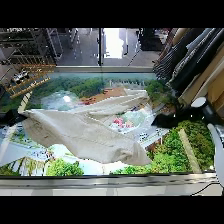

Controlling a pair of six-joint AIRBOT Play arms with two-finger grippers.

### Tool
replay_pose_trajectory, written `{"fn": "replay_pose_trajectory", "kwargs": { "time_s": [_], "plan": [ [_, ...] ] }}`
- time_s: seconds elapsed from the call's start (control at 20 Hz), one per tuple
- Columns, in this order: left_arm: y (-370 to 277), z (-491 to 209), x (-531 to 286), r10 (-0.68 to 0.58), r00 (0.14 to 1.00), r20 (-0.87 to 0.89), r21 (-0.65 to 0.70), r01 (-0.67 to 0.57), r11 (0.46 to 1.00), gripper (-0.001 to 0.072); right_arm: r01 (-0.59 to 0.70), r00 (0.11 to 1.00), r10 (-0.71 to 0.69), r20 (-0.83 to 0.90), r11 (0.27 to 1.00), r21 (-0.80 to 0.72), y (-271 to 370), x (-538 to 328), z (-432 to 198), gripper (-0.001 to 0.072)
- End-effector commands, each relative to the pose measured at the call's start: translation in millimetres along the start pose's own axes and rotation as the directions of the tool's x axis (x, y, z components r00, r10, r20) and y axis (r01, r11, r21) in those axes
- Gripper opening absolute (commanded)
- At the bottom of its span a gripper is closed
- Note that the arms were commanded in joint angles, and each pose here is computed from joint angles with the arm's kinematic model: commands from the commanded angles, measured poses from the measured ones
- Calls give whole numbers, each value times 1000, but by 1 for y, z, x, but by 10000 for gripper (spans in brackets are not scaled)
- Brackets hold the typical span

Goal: Fold the clothes and pants, and hang the long-sleeved shirts on hangers.

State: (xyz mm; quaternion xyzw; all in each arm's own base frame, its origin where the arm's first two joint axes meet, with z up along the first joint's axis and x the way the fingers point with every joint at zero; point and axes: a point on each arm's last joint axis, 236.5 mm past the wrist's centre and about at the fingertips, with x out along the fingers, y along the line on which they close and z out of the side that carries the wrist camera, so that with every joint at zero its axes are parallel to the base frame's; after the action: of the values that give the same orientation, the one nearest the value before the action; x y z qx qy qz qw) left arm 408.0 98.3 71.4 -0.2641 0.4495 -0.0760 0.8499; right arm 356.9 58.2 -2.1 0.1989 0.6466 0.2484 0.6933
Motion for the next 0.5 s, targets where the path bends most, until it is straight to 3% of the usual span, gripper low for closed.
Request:
{"fn": "replay_pose_trajectory", "kwargs": {
  "time_s": [0.0,0.1,0.25,0.3,0.35,0.45],
  "plan": [
    [0,-3,0,1,1000,-14,2,-1,1000,21,-110,967,104,-233,994,-15,19,49,-105,533],
    [0,-4,0,-1,1000,-16,2,1,1000,21,-70,958,54,-283,996,-47,8,77,-129,572],
    [0,-4,0,-1,1000,-16,2,1,1000,21,-48,954,0,-301,987,-152,6,111,-141,544],
    [0,-4,0,-1,1000,-16,2,1,1000,22,-30,947,-32,-319,982,-187,5,117,-143,362],
    [-1,-4,0,-1,1000,-15,3,1,1000,22,-24,941,-49,-335,977,-210,8,115,-146,48],
    [0,0,-5,4,1000,-2,7,-4,1000,22,-58,932,-35,-361,968,-242,39,78,-145,34]
  ]
}}
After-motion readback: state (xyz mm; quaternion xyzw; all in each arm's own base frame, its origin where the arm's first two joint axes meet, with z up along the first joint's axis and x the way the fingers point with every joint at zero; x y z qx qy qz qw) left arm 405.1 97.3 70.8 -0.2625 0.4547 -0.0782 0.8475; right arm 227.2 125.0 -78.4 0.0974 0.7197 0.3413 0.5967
